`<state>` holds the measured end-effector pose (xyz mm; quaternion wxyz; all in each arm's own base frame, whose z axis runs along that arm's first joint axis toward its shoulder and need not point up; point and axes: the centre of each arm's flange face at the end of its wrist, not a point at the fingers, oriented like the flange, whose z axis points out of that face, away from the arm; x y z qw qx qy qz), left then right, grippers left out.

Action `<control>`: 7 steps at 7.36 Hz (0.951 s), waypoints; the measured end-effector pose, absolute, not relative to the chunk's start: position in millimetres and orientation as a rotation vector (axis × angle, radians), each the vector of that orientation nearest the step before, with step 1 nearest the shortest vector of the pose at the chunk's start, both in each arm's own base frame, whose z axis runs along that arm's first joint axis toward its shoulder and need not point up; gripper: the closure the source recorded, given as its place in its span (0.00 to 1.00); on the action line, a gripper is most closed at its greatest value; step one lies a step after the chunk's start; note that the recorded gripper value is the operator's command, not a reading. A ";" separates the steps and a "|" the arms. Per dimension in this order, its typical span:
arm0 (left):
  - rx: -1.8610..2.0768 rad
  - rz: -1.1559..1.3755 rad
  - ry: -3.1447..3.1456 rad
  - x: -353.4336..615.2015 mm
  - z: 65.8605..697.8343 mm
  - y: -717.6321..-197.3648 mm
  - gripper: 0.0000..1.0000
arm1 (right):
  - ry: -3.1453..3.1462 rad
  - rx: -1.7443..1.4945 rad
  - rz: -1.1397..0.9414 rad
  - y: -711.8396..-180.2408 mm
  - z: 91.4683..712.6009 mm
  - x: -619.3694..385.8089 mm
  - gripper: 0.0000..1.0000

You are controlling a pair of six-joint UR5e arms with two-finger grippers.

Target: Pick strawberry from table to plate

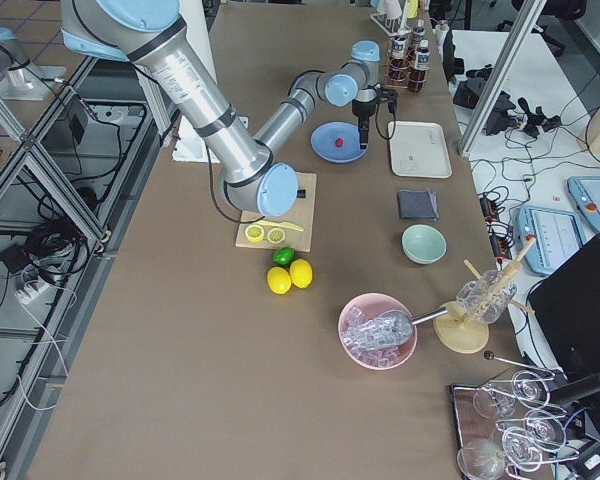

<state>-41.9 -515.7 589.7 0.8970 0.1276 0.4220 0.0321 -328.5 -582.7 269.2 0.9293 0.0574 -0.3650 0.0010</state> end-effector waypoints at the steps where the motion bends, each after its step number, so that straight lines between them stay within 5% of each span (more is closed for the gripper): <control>1: 0.267 0.086 0.836 -63.0 604.8 -509.5 0.02 | -0.749 0.111 -0.020 -592.8 307.7 -264.6 0.00; 7: 0.126 0.060 0.780 -88.8 667.3 -457.4 0.02 | -0.663 -0.013 -0.019 -546.3 525.0 -58.3 0.00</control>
